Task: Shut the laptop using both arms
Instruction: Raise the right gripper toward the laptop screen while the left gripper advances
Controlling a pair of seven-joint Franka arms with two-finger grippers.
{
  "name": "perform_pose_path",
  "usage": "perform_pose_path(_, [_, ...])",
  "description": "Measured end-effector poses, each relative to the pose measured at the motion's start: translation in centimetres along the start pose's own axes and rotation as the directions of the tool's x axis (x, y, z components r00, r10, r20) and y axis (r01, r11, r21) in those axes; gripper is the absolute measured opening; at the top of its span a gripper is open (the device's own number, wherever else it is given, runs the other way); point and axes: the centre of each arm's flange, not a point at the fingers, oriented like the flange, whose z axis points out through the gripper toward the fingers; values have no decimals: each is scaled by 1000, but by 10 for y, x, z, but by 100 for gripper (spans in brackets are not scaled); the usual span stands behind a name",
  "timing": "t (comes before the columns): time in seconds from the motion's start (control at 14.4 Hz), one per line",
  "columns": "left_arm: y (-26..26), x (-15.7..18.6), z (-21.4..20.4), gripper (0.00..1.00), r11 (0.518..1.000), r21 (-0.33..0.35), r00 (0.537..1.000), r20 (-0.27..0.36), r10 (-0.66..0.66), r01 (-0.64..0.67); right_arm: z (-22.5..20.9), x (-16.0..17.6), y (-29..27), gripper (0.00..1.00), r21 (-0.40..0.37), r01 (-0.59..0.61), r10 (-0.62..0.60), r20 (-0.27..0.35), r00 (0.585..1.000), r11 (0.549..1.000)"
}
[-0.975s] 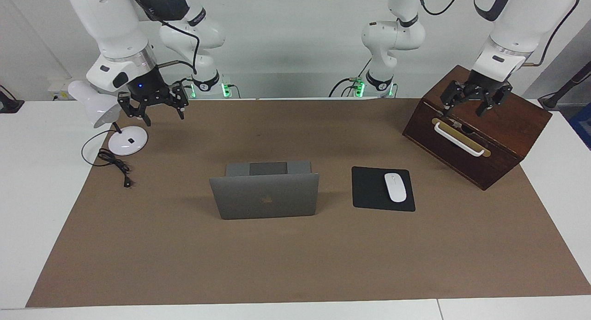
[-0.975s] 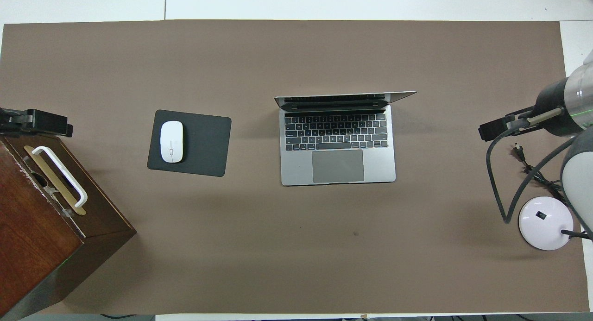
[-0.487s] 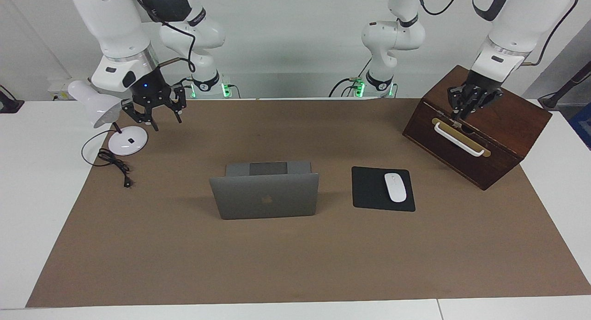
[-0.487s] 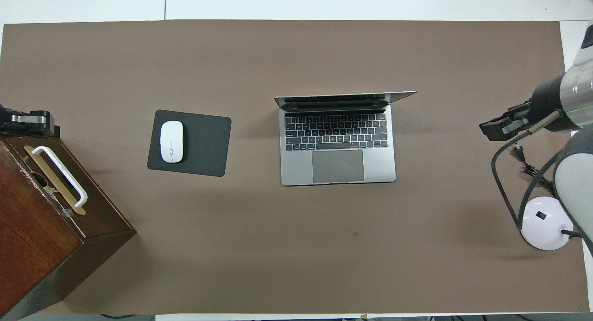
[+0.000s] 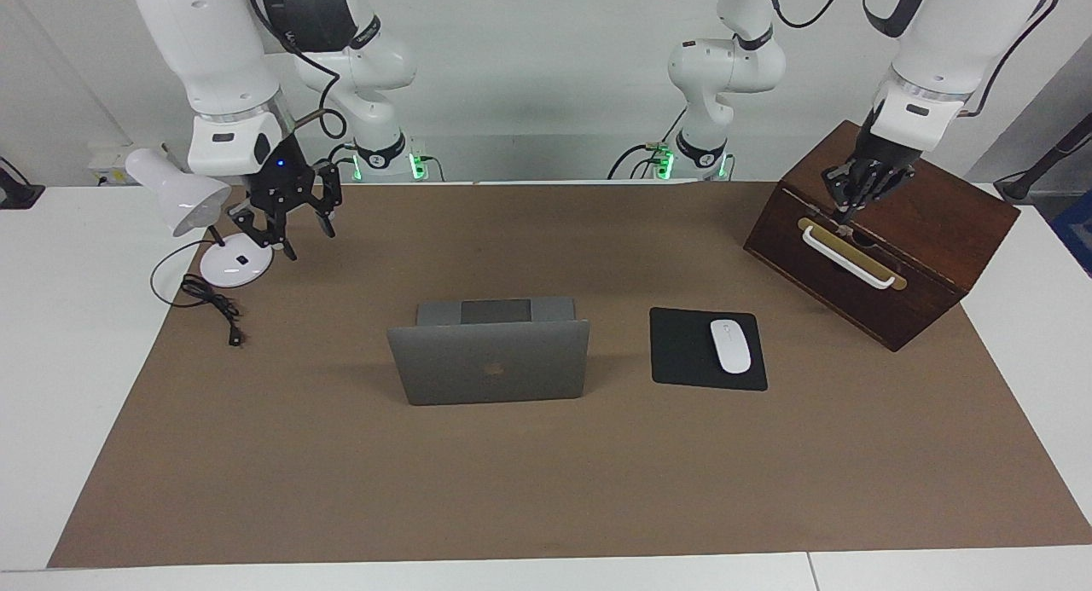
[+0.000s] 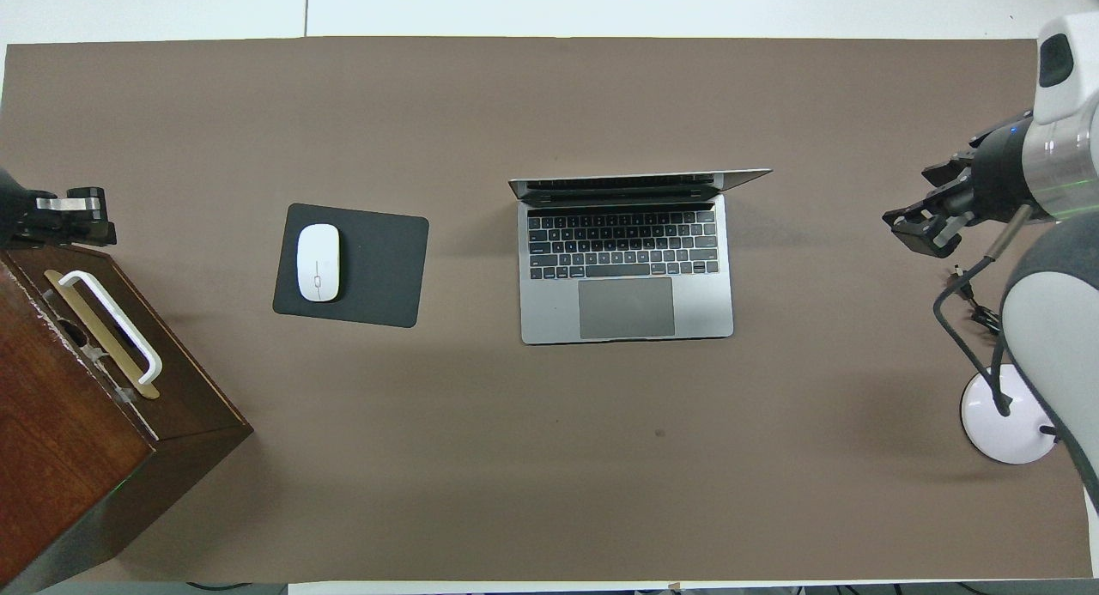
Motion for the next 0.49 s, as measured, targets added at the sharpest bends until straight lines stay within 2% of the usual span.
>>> perform_pose_path(0.07, [0,0,0,1,1000,-1,1000,-4,0,0,2,4,-1,52,-5,15,-15,-7,1000,1000])
perform_pose_path(0.35, [5,6,-5,1,1000,-10,998,-59,21,-22,1,32,-21,49,-47,76,-78,-54,995,996])
perform_pose_path(0.42, [7,7,-5,1,999,-12,996,-77,33,-34,2,36,-22,41,-57,82,-85,-64,994,995])
perform_pose_path(0.49, [10,9,-5,1,999,-14,995,-93,48,-49,2,39,-21,41,-68,82,-87,-77,993,994])
